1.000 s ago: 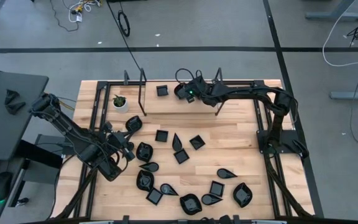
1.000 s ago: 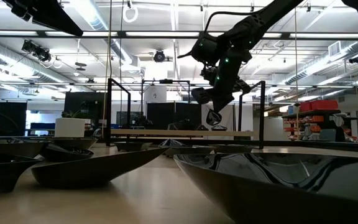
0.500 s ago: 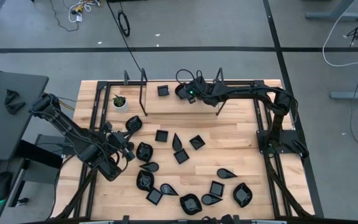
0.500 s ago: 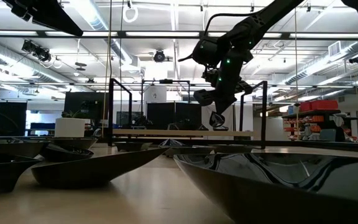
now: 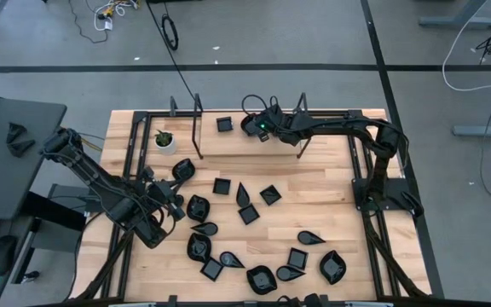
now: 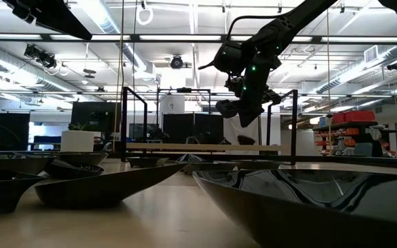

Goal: Pick & Place Mini shaped plates
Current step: Stack the black teardrop shape bowl on top of the other black teardrop shape bowl on the shelf, then stack the black square bowl on top of the other black square bowl on the shelf

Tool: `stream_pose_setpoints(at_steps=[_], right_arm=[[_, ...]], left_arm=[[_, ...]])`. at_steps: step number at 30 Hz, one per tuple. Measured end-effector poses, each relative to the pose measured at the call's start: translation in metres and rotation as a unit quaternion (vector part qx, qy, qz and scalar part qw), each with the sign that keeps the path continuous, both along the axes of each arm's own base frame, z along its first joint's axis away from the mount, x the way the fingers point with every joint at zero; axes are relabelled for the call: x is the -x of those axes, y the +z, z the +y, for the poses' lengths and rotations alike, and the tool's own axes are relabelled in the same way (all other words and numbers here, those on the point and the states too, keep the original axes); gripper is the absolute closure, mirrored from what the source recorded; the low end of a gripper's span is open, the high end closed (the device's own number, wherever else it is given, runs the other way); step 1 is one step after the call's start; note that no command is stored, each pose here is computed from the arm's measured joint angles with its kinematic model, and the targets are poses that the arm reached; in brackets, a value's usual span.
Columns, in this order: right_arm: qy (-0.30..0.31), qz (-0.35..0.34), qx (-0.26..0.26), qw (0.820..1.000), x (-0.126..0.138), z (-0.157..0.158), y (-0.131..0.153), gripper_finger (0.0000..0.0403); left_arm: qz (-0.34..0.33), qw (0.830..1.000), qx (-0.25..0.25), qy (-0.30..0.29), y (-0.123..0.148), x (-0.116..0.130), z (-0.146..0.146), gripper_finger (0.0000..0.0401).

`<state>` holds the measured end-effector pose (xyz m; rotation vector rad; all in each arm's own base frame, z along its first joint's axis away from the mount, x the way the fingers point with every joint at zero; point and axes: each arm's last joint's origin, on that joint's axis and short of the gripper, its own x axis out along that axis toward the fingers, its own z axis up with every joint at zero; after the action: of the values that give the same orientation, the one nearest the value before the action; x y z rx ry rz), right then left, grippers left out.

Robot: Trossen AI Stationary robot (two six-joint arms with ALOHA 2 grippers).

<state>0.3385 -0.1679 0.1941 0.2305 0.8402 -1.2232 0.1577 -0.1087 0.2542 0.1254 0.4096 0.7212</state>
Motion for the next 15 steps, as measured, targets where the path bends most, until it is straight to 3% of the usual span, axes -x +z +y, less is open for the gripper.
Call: stream_pose_setpoints(at_steps=[8, 15], right_arm=[[0.002, -0.002, 0.002, 1.0, -0.001, 0.0, 0.0, 0.0372], [0.056, -0.023, 0.021, 0.998, -0.014, 0.013, 0.008, 0.0371]], left_arm=[[0.0, 1.0, 0.0, 0.0, 0.0, 0.0, 0.0, 0.0387], [0.0, 1.0, 0.0, 0.0, 0.0, 0.0, 0.0, 0.0387]])
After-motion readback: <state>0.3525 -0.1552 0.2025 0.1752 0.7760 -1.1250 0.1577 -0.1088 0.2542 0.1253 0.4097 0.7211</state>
